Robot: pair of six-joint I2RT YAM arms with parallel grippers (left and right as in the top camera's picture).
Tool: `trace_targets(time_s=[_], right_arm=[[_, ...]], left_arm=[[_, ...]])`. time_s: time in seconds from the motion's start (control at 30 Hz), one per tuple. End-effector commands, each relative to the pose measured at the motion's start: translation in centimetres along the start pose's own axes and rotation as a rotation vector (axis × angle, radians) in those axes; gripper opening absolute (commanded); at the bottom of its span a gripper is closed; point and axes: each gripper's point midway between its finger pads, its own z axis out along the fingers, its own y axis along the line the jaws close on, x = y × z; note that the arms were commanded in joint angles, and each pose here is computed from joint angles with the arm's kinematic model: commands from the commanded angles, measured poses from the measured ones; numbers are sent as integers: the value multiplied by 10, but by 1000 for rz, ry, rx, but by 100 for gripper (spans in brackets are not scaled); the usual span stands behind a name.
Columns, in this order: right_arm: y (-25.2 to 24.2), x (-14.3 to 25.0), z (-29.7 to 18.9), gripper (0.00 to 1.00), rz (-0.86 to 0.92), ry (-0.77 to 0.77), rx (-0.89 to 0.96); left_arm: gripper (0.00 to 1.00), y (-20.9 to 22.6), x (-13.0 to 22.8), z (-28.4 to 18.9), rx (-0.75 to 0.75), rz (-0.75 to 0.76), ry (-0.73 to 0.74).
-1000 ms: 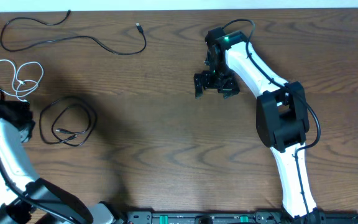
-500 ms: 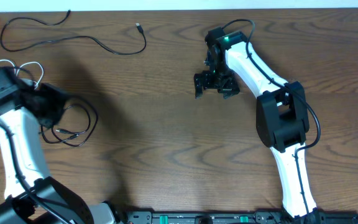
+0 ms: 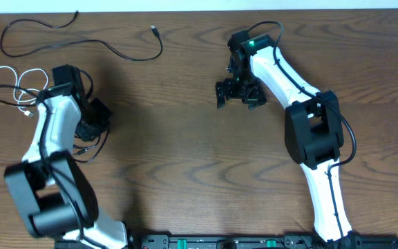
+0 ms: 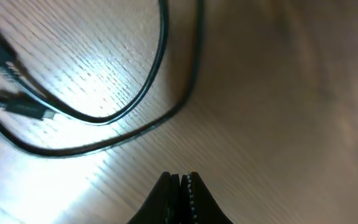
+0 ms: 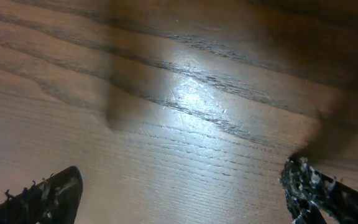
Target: Untangle cables
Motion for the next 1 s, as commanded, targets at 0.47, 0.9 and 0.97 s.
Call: trace_targets(time_s=[0.47,0.9,0.97], right_arm=[[5,3,6,99,-2,12,-5],[5,3,6,99,-2,11,-6],[5,3,6,99,-2,12,-6]], left_arm=[[7,16,10,61,-100,23,116],[8,62,-18,57,-275,-142,-12],[8,65,-20,56,-275,-153,-11]])
